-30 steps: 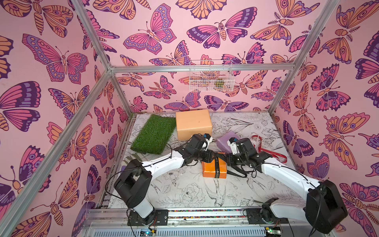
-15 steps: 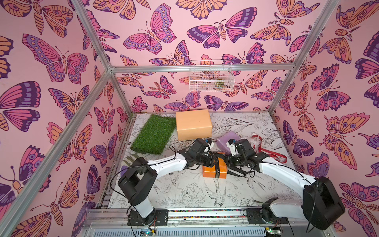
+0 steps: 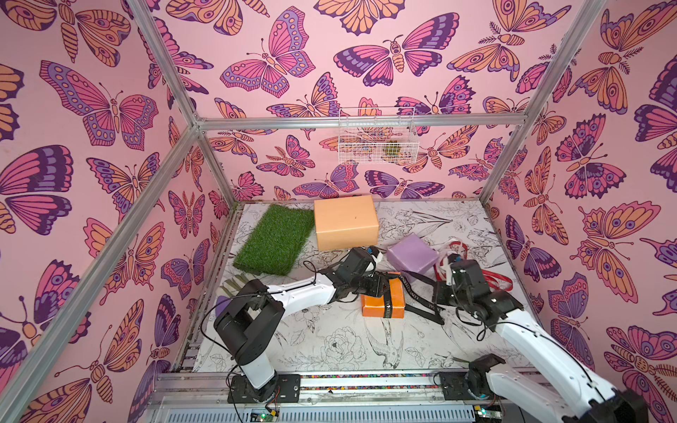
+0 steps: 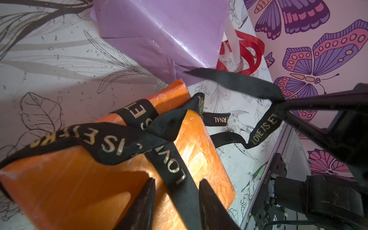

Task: Untie the ribbon bows on the gift boxes
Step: Untie the ribbon from the gift box.

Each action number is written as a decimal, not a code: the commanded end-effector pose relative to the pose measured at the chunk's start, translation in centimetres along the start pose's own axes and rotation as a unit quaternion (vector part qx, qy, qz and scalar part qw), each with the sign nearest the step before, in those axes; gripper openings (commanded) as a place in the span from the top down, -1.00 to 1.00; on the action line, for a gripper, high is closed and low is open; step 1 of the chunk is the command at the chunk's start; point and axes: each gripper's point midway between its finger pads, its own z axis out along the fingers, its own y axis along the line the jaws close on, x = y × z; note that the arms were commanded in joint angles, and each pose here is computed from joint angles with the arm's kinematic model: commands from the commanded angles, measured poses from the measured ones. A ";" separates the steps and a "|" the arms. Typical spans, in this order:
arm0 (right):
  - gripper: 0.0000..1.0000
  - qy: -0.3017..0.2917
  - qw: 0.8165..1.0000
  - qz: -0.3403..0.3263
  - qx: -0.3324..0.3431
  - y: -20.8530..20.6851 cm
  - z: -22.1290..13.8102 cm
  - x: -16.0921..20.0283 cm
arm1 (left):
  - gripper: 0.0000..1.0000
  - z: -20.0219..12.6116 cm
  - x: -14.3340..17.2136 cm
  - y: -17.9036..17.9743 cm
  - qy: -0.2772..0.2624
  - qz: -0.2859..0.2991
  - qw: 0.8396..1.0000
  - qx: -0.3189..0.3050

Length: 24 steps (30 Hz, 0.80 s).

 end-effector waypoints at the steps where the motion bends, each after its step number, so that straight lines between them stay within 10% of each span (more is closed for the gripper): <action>1: 1.00 -0.002 0.995 0.079 0.060 -4.9 -0.3 1.0 | 0.20 0.7 2.9 2.8 0.041 -0.024 0.998 -0.047; 2: 0.67 -0.003 0.995 0.090 0.053 -5.2 -0.3 0.8 | 0.20 0.6 2.6 2.5 0.038 -0.022 0.998 -0.042; 4: -0.97 0.002 0.996 0.087 0.035 -4.7 -0.5 0.4 | 0.19 0.0 1.7 1.8 0.028 -0.022 0.999 -0.031; 11: -0.99 0.030 0.988 0.110 -0.101 0.5 -0.1 -0.9 | 0.09 -4.3 -2.5 -0.8 -0.041 -0.011 0.999 0.005; 14: -0.54 0.050 0.972 0.119 -0.198 4.1 -0.2 -1.4 | 0.07 -6.3 -3.0 -0.2 -0.065 -0.017 0.998 -0.002; 24: -0.16 0.116 0.986 -0.015 -0.121 9.4 -0.9 1.5 | 0.06 -6.9 1.3 2.9 -0.037 -0.053 0.998 0.001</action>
